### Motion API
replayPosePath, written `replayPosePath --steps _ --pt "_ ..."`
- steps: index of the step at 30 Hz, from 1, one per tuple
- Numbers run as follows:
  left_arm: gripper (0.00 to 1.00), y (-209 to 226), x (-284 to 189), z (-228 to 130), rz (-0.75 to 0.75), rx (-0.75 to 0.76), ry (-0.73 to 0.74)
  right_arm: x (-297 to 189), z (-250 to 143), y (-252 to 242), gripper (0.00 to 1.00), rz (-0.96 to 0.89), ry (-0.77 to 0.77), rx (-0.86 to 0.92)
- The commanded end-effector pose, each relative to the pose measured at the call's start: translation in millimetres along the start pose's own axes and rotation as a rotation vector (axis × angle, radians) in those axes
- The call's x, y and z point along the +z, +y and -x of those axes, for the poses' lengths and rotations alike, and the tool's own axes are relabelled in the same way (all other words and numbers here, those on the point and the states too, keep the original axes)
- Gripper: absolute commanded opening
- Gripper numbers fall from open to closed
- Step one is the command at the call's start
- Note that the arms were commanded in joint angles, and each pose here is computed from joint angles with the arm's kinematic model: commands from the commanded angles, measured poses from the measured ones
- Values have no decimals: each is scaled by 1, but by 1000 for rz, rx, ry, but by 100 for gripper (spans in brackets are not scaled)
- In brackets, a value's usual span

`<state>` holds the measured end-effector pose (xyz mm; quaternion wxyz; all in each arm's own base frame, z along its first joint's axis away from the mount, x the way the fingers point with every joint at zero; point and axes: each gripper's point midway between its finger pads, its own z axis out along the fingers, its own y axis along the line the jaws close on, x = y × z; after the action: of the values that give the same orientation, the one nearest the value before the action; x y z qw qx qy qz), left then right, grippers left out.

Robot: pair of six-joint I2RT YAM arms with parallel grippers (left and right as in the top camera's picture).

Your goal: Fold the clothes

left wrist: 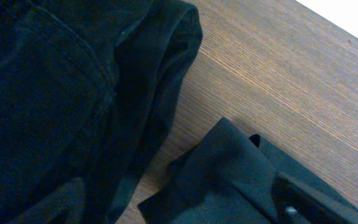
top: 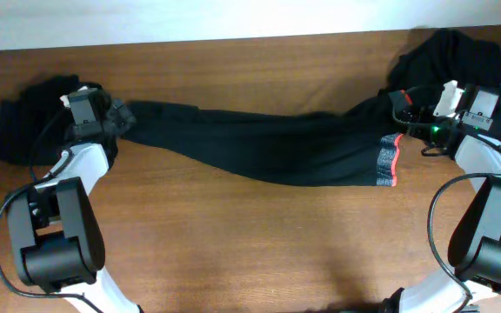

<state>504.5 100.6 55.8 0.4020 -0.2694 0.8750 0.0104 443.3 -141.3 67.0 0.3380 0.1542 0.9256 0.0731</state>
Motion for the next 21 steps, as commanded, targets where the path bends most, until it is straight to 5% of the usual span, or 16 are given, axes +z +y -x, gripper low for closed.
replayPosePath --steps 1,6,14,18,21 --pt "99 1 3 4 10 -6 -6 -3 5 5 99 16 15 4" --pt "99 -3 -1 -4 -7 1 65 -20 -8 12 99 23 146 46" --pt "99 2 -10 -19 41 55 193 -40 -86 23 98 52 459 172" --pt "99 4 -11 -23 48 63 213 -38 -97 22 93 58 477 155" --pt "99 4 -11 -23 48 63 212 -32 -106 21 80 60 472 145"
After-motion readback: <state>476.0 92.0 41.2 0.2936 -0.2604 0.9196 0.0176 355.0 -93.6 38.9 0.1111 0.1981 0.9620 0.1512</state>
